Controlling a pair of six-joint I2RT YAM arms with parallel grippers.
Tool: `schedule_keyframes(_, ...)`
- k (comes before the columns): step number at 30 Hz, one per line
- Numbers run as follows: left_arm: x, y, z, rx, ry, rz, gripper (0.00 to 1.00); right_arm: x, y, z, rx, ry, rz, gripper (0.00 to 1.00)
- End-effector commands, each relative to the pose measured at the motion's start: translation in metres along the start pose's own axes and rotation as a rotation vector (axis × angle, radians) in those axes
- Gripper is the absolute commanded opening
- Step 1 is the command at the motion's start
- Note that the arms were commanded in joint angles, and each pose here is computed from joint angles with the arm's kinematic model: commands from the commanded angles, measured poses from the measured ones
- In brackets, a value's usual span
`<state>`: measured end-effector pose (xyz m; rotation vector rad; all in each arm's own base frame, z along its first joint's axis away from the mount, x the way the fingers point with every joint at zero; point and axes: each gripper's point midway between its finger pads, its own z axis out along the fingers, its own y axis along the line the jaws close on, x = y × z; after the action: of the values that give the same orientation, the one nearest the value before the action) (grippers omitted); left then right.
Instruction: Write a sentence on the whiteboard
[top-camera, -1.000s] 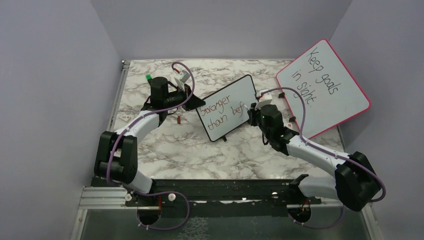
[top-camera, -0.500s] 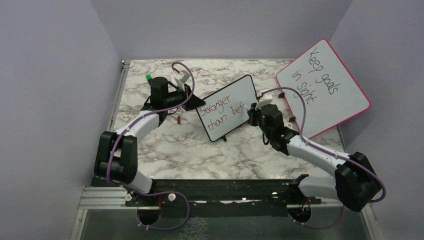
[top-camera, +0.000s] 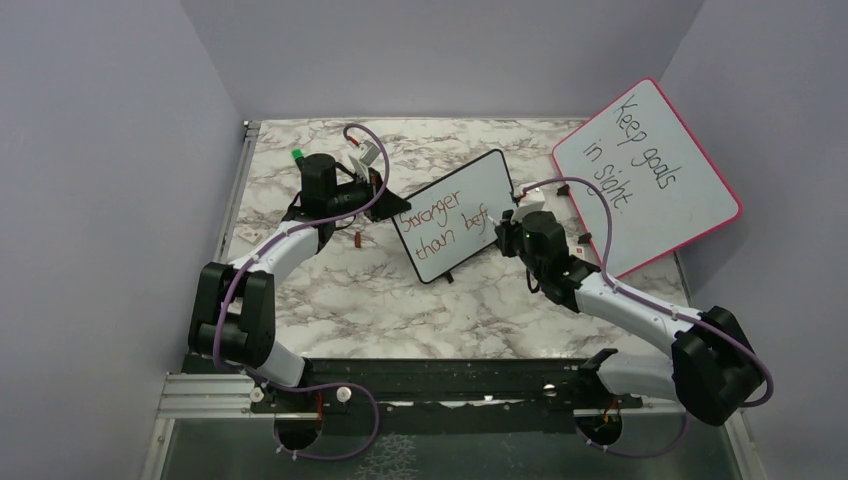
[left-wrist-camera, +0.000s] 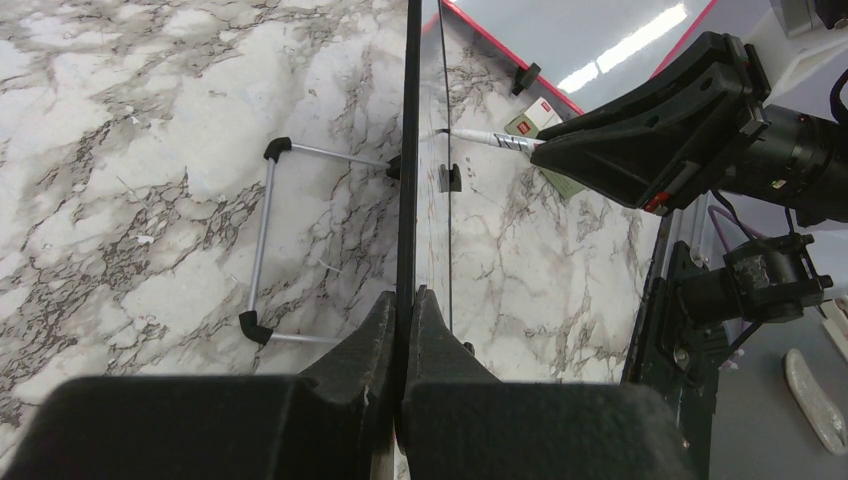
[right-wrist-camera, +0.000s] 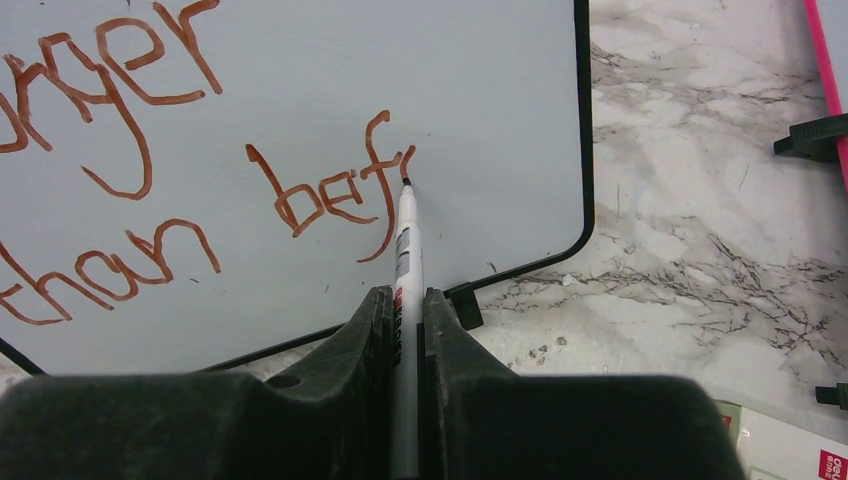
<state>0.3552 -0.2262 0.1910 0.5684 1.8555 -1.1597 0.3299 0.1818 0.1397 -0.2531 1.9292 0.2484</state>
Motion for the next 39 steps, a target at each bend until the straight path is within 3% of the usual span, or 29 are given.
schedule_keyframes(1, 0.037, 0.021, 0.000, -0.080, 0.092, -0.056, 0.00, 0.013, -0.010, -0.003, 0.048, 0.040, 0.009, 0.01)
schedule_keyframes(39, 0.035, 0.020, -0.001, -0.079, 0.089, -0.050, 0.00, -0.018, -0.016, 0.011, 0.108, -0.096, 0.047, 0.01)
